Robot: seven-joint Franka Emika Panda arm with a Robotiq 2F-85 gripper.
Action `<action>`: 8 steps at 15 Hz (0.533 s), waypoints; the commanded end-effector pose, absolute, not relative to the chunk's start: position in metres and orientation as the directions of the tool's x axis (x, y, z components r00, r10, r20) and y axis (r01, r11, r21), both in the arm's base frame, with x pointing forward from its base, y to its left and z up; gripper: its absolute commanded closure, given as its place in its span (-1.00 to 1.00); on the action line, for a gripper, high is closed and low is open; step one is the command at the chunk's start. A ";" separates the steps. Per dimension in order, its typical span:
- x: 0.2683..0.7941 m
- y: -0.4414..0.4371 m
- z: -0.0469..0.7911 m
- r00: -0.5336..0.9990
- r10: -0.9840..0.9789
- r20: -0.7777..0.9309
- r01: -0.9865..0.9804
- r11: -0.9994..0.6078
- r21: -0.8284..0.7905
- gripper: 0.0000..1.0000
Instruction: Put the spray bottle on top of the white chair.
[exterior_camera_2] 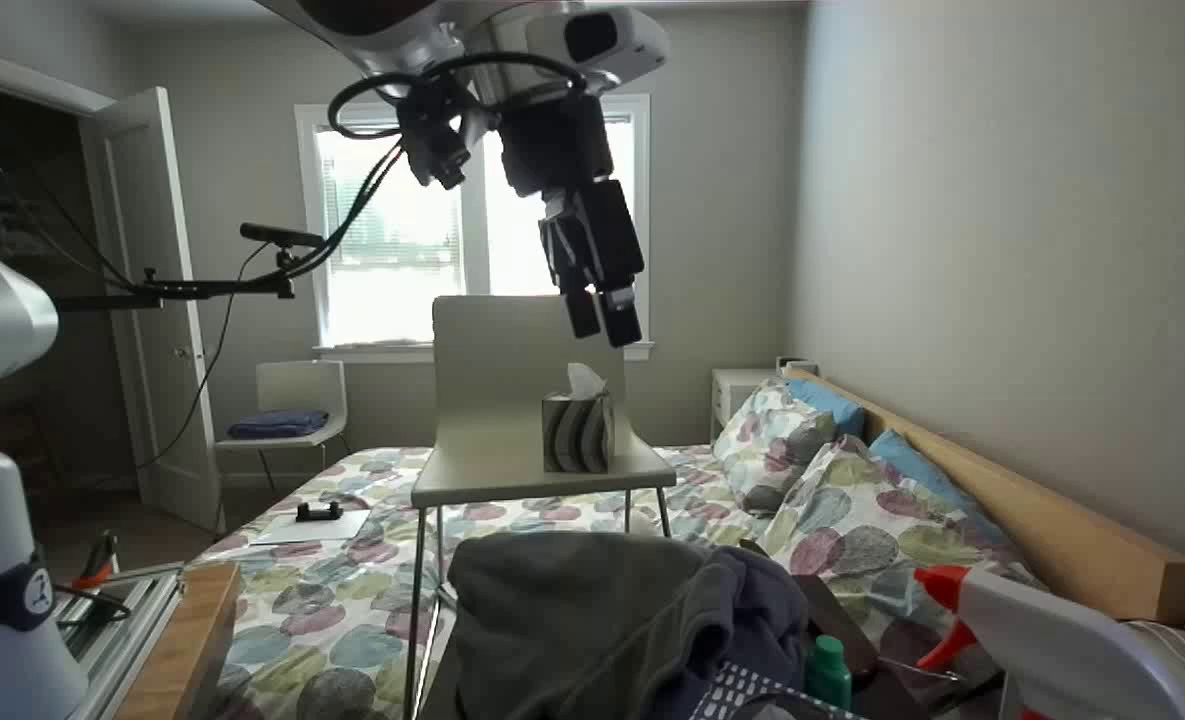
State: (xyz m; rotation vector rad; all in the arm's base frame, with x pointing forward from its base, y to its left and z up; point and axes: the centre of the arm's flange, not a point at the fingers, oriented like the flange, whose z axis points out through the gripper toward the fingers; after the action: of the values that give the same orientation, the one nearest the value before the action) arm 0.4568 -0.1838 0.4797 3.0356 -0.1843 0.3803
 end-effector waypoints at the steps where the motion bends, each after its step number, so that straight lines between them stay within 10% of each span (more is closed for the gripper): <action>1: 0.457 -0.184 0.480 0.962 -0.109 0.250 -0.128 -0.990 0.061 -1.00; 8: 0.479 -0.214 0.487 0.927 -0.276 0.255 -0.298 -0.953 0.054 -1.00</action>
State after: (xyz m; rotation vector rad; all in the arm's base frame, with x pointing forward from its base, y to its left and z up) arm 0.4577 -0.1887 0.4808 3.0312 -0.2564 0.3837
